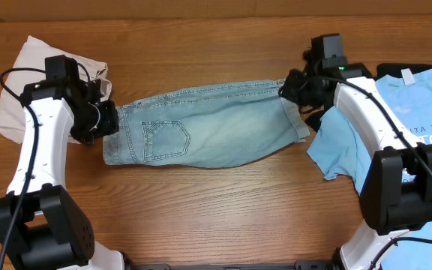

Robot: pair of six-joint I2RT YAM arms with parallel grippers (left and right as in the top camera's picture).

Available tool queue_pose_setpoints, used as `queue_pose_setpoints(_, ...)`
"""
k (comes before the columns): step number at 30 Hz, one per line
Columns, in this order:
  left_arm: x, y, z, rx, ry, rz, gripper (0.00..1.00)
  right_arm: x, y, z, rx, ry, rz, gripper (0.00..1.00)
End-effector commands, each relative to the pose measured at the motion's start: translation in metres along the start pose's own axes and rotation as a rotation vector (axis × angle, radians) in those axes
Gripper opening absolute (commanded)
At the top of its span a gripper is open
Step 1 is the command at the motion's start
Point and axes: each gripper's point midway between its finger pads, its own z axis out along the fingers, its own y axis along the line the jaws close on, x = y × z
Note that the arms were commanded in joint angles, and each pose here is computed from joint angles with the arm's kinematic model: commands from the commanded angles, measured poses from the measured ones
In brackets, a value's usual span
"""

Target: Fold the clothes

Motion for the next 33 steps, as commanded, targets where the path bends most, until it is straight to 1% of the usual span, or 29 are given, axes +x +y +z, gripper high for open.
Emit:
queue_pose_setpoints(1, 0.018, 0.002, 0.028, 0.024, 0.047, 0.002, 0.04, 0.035, 0.015, 0.018, -0.052, 0.103, -0.063, 0.04)
queue_pose_setpoints(3, 0.025, -0.003, 0.043, 0.074, 0.05, 0.001, 0.04, 0.051, 0.018, 0.032, -0.068, 0.152, -0.069, 0.04)
queue_pose_setpoints(6, 0.031, -0.004, 0.06, 0.107, 0.034, 0.004, 0.05, 0.075, 0.029, 0.056, -0.143, 0.232, -0.077, 0.04)
queue_pose_setpoints(9, 0.021, -0.005, 0.068, 0.13, -0.025, 0.023, 0.09, 0.086, 0.036, 0.079, -0.187, 0.272, -0.049, 0.04)
queue_pose_setpoints(11, 0.003, -0.011, 0.068, 0.165, -0.1, 0.012, 0.2, 0.081, 0.045, 0.098, -0.24, 0.257, -0.009, 0.05)
queue_pose_setpoints(13, -0.005, -0.021, 0.065, 0.221, -0.127, 0.001, 0.24, 0.068, 0.051, 0.108, -0.268, 0.209, 0.032, 0.05)
queue_pose_setpoints(15, -0.006, -0.028, 0.063, 0.26, -0.133, 0.004, 0.28, 0.048, 0.058, 0.112, -0.312, 0.132, 0.021, 0.06)
queue_pose_setpoints(16, -0.005, -0.028, 0.063, 0.259, -0.128, 0.003, 0.31, 0.036, 0.062, 0.111, -0.339, 0.085, 0.006, 0.08)
queue_pose_setpoints(17, -0.003, -0.027, 0.064, 0.255, -0.119, 0.001, 0.4, 0.023, 0.066, 0.108, -0.365, 0.038, -0.008, 0.13)
queue_pose_setpoints(18, 0.001, -0.023, 0.065, 0.236, -0.104, -0.005, 0.44, 0.013, 0.069, 0.105, -0.386, 0.001, -0.019, 0.17)
queue_pose_setpoints(19, 0.004, -0.02, 0.066, 0.214, -0.09, -0.004, 0.5, 0.001, 0.07, 0.102, -0.401, -0.035, -0.024, 0.18)
queue_pose_setpoints(20, 0.009, -0.015, 0.067, 0.189, -0.072, -0.002, 0.57, -0.007, 0.067, 0.099, -0.405, -0.054, -0.021, 0.18)
queue_pose_setpoints(21, 0.013, -0.012, 0.068, 0.171, -0.057, -0.001, 0.66, -0.015, 0.062, 0.096, -0.401, -0.064, -0.006, 0.16)
queue_pose_setpoints(22, 0.018, -0.009, 0.069, 0.154, -0.038, -0.002, 0.72, -0.019, 0.057, 0.093, -0.402, -0.057, 0.007, 0.15)
queue_pose_setpoints(23, 0.021, -0.006, 0.069, 0.14, -0.025, -0.002, 0.75, -0.02, 0.053, 0.088, -0.406, -0.035, 0.026, 0.14)
queue_pose_setpoints(24, 0.025, -0.003, 0.07, 0.123, -0.01, -0.004, 0.76, -0.019, 0.049, 0.082, -0.416, -0.006, 0.032, 0.14)
queue_pose_setpoints(26, 0.03, 0.005, 0.07, 0.077, 0.01, -0.011, 0.77, -0.011, 0.046, 0.066, -0.439, 0.055, -0.019, 0.14)
queue_pose_setpoints(29, 0.03, 0.019, 0.071, -0.003, 0.007, -0.01, 0.78, 0.007, 0.039, 0.048, -0.399, 0.12, -0.1, 0.15)
queue_pose_setpoints(31, 0.028, 0.028, 0.071, -0.055, -0.002, -0.017, 0.79, 0.025, 0.031, 0.036, -0.354, 0.178, -0.129, 0.15)
queue_pose_setpoints(32, 0.024, 0.03, 0.071, -0.067, -0.016, -0.017, 0.81, 0.042, 0.021, 0.029, -0.285, 0.242, -0.106, 0.15)
queue_pose_setpoints(33, 0.022, 0.027, 0.071, -0.054, -0.026, -0.015, 0.82, 0.052, 0.014, 0.028, -0.246, 0.28, -0.088, 0.15)
